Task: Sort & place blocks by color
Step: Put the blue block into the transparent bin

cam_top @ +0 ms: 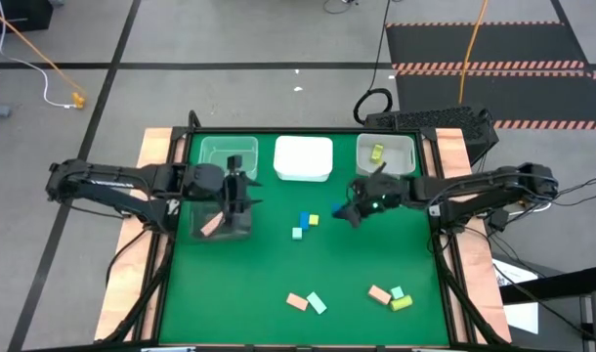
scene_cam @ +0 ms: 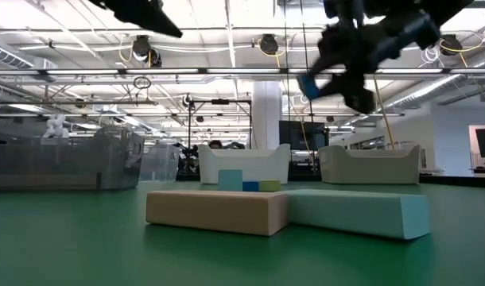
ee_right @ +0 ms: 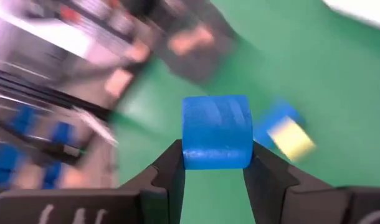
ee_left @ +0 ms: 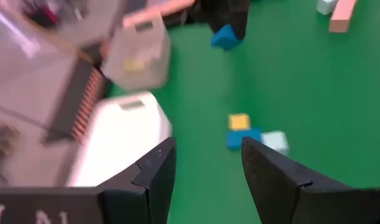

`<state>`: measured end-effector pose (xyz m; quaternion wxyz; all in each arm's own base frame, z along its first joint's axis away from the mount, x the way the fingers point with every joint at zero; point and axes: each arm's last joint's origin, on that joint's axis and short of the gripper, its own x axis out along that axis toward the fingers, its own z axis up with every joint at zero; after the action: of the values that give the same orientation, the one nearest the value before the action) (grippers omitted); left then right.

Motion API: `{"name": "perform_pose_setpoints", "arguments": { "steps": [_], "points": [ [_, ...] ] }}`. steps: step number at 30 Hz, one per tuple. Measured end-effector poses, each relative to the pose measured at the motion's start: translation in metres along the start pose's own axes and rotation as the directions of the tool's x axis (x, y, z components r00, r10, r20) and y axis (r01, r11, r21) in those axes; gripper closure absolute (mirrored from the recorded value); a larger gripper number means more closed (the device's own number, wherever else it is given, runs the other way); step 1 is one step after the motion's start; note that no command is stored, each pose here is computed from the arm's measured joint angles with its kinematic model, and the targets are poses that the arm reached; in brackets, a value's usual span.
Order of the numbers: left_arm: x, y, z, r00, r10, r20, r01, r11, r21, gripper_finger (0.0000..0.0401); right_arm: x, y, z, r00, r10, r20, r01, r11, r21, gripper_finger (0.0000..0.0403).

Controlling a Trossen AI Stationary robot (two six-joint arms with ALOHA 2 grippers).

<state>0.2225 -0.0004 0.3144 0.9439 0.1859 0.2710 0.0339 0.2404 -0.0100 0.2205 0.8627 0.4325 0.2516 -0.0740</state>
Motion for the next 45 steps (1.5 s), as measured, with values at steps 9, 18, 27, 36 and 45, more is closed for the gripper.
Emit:
{"name": "perform_pose_setpoints", "arguments": {
  "steps": [9, 18, 27, 36, 45],
  "points": [
    [0.003, 0.017, 0.013, 0.984, 0.103, 0.148, -0.116, 0.99, 0.081, 0.0219, -0.005, 0.005, 0.033, 0.974, 0.193, 0.118, -0.194, 0.981, -0.004, 0.0291],
    [0.023, 0.027, 0.021, 0.957, 0.18, 0.226, -0.168, 0.983, -0.07, 0.0219, 0.009, 0.035, 0.086, 0.949, 0.228, 0.217, -0.197, 0.968, -0.157, 0.0291],
    [0.051, 0.032, 0.023, 0.893, 0.412, 0.182, -0.407, 0.911, -0.07, 0.0219, 0.026, 0.062, 0.138, 0.853, 0.365, 0.372, -0.305, 0.928, -0.212, 0.0291],
    [0.05, 0.033, 0.037, 0.823, 0.493, 0.282, -0.468, 0.87, -0.156, 0.0219, 0.024, 0.064, 0.152, 0.804, 0.373, 0.464, -0.318, 0.928, -0.194, 0.0291],
    [0.054, 0.039, 0.041, 0.766, 0.552, 0.329, -0.509, 0.834, -0.213, 0.0219, 0.024, 0.066, 0.151, 0.791, 0.373, 0.486, -0.317, 0.928, -0.195, 0.0291]
  ]
}}
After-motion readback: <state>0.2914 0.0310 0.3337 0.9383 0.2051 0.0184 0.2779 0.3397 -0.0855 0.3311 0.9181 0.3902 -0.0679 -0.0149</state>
